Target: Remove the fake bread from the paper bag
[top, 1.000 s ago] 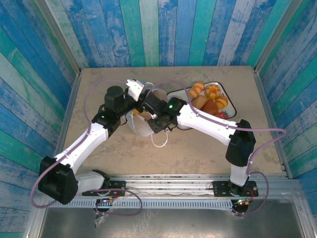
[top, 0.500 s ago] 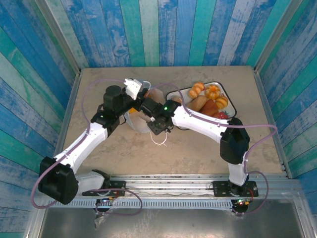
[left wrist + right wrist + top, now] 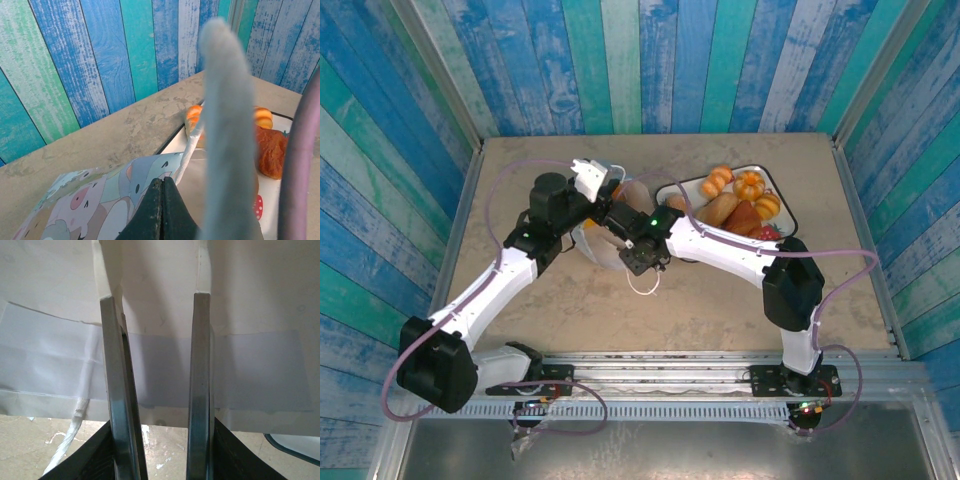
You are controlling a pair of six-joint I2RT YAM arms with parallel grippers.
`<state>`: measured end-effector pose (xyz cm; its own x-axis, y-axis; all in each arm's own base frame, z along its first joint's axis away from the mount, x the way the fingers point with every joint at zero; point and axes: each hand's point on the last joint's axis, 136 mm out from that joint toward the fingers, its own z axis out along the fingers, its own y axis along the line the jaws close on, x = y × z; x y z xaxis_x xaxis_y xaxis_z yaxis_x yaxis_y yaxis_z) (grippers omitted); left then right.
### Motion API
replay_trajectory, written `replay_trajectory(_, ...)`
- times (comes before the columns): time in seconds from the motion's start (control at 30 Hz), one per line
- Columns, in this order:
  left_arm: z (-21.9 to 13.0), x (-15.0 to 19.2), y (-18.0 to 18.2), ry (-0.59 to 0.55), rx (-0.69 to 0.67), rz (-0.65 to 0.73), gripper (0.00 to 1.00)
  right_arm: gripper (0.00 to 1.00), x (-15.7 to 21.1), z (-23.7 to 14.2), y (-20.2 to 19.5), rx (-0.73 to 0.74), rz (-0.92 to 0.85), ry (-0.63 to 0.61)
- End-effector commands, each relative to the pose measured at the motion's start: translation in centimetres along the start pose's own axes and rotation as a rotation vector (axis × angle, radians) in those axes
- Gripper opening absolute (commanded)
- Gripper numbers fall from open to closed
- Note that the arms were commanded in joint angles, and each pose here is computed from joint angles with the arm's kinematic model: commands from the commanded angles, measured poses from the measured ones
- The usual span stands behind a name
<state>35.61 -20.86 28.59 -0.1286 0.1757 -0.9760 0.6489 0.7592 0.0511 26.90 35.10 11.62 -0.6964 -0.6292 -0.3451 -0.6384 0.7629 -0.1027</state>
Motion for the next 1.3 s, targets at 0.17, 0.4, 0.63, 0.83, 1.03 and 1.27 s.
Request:
replay_trajectory(0.17,-0.9,-1.6,-2.9,-0.039,0.144,0.031,0.03,0.43,-3.9,-1.8,-0.6,-0.028,0.018,-0.109)
replay_trajectory(0.4,-0.4,-1.4,-1.3,-0.014,0.055,0.010,0.03,0.42,-4.5,-1.9,-2.8,0.003,0.144,-0.122)
replay_trajectory(0.63,-0.1,-1.2,-0.6,0.004,0.019,-0.004,0.03,0.42,-4.2,-3.1,-4.3,0.041,0.190,-0.158)
replay_trajectory(0.83,-0.1,-1.2,-1.1,0.001,0.052,-0.008,0.04,0.48,-5.7,-2.9,-5.1,0.047,0.227,-0.186)
replay_trajectory(1.03,-0.1,-1.3,-1.6,0.005,0.078,-0.005,0.04,0.51,-7.8,-2.7,-5.2,0.042,0.227,-0.235)
replay_trajectory(1.27,0.1,-1.2,-2.1,0.010,0.111,-0.003,0.04,0.52,-10.0,-2.4,-4.9,0.046,0.180,-0.270)
